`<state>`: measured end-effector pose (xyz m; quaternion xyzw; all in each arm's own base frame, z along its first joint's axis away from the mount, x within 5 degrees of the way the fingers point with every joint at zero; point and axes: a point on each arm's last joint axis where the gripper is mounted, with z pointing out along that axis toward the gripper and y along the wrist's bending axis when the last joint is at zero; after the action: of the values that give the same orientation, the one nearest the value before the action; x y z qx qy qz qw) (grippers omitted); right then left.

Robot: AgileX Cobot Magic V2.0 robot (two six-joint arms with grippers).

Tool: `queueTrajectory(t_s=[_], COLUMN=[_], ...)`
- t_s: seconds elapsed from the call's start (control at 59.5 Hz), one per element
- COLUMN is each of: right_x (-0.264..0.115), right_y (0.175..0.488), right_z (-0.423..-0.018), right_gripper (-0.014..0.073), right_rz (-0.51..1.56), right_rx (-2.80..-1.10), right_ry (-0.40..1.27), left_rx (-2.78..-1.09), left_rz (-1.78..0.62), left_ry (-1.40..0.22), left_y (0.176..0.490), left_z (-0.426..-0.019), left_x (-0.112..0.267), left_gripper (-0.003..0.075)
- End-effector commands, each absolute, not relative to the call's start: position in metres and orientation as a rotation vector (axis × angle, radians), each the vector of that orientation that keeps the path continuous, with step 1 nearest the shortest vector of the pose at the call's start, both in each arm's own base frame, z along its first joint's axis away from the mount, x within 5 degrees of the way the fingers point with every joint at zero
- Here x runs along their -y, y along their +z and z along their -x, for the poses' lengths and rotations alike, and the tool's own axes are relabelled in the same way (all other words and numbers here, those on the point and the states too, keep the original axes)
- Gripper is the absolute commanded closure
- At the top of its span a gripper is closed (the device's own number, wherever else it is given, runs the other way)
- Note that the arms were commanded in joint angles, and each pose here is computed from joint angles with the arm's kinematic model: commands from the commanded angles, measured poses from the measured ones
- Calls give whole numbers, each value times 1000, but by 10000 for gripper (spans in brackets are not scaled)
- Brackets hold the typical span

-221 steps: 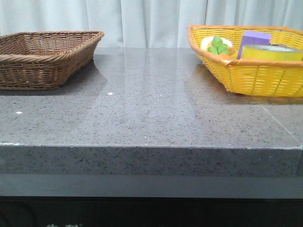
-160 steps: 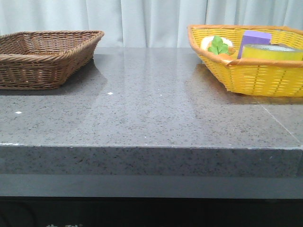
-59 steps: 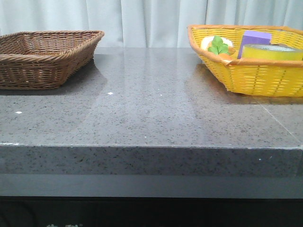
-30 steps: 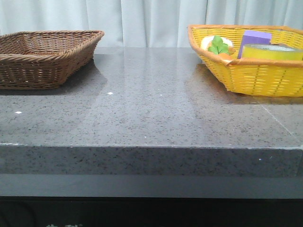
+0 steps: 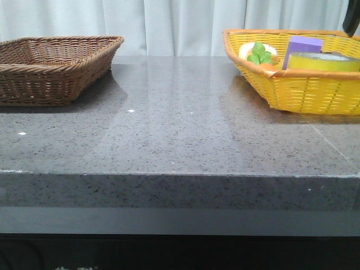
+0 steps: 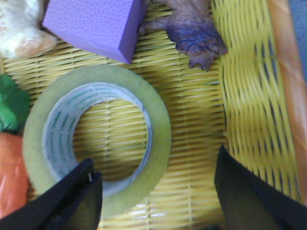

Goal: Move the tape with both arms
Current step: 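Reach the right gripper into the yellow basket around the yellow tape roll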

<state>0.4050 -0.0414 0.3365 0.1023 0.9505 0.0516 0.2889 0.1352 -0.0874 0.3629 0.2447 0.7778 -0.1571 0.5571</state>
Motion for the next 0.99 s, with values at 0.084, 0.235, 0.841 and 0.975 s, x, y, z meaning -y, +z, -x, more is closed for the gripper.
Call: queueTrajectory(t_s=[0.084,0.235,0.841,0.975], right_x=[46,46,44,38], right_y=[345,326,357,380], right_z=[-425,-440,-434,-424], right_gripper=[76,76,555,555], right_rz=[-252,-251,-224,-201], right_rx=[-2484,-2519,-2560,-2575], right_ry=[138,144,155,210], left_rx=[-1732,-1732,-1732,-1732], left_rz=[-540,-540,-540,-540], left_ry=[-406,-406,-406,-406], left_y=[379,379,379,379], left_z=[-135,-135,-135,-135], left_x=[89,89,89,89], left_gripper=[230,230,230,230])
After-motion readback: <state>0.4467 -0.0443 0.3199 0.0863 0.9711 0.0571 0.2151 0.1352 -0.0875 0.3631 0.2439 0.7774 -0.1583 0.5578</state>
